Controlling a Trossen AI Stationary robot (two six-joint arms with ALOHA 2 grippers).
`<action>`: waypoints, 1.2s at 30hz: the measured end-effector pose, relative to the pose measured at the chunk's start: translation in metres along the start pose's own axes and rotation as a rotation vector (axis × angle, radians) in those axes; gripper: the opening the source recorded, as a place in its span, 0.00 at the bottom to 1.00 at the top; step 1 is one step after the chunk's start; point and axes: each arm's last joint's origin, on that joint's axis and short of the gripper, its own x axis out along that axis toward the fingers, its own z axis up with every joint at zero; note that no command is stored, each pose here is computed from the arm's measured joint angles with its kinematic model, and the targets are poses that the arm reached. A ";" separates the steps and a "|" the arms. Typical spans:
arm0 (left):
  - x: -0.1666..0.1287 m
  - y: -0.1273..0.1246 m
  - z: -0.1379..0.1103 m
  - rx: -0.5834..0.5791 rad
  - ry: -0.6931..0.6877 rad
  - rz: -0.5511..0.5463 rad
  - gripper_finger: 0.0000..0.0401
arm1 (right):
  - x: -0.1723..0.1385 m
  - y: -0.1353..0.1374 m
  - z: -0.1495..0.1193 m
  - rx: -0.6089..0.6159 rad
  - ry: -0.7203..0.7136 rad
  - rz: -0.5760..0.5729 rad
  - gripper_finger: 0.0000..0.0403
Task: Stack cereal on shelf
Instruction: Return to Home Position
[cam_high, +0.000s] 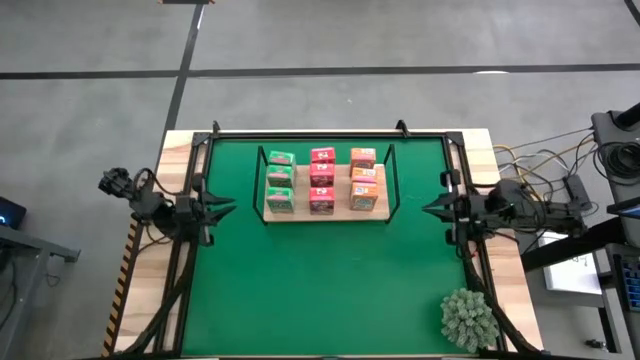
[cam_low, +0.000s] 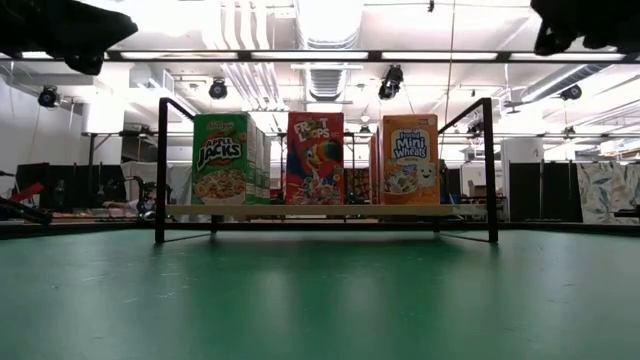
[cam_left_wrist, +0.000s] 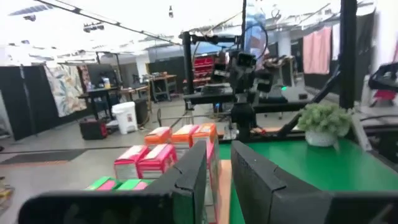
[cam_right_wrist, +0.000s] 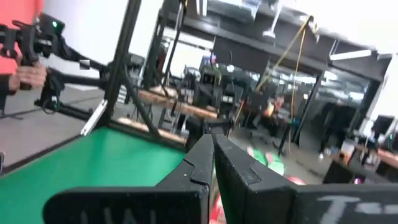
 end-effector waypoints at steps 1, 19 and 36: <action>0.000 0.000 0.001 -0.011 0.003 -0.008 0.14 | -0.002 0.000 -0.001 0.007 0.003 -0.001 0.02; 0.006 -0.020 -0.052 -0.143 0.076 -0.075 0.14 | 0.002 0.019 -0.062 0.077 0.110 0.039 0.02; 0.005 -0.014 -0.056 -0.083 0.118 0.147 0.14 | 0.001 0.010 -0.066 -0.007 0.214 -0.264 0.02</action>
